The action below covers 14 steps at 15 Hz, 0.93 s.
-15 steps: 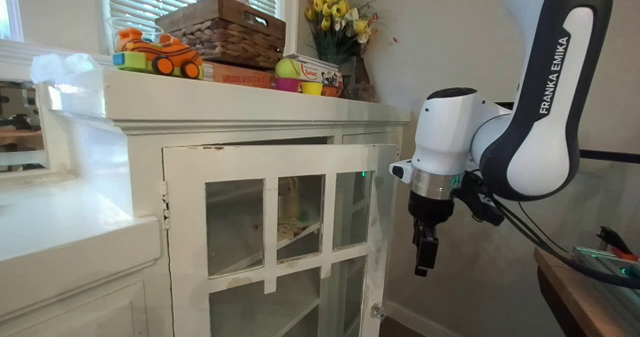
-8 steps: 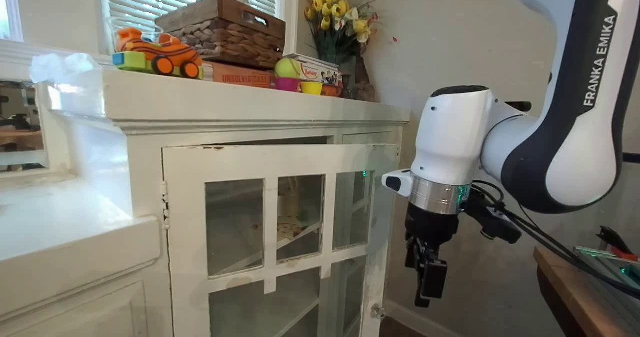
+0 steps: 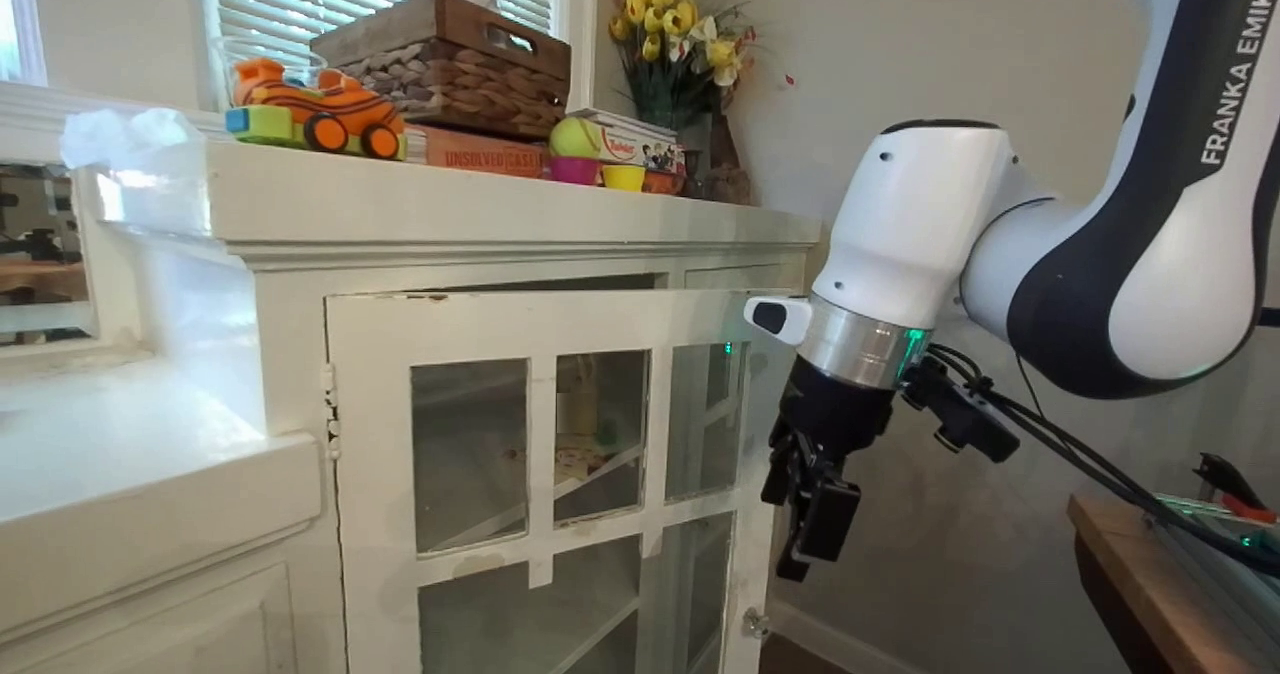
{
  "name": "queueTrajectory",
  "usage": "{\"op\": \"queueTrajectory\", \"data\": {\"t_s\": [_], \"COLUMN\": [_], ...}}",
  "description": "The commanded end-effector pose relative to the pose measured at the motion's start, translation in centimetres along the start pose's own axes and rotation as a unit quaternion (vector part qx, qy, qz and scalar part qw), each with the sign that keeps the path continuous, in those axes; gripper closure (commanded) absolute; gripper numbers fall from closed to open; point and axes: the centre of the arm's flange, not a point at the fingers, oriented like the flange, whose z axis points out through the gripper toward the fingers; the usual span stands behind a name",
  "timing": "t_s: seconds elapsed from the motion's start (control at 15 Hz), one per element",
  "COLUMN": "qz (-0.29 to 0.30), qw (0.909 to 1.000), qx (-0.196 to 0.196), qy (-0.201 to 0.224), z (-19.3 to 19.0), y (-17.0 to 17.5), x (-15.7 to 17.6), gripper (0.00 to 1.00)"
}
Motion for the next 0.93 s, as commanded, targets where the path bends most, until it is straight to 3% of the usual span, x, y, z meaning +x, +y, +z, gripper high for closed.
{"op": "queueTrajectory", "data": {"t_s": [0.0, 0.87], "qz": [-0.03, -0.07], "qw": [0.9981, 0.9846], "qx": [-0.007, -0.04], "qy": [0.053, 0.155], "z": [-4.7, -11.2], "y": [0.0, 0.1], "x": [1.2, 6.6], "gripper": [0.0, 0.0]}}
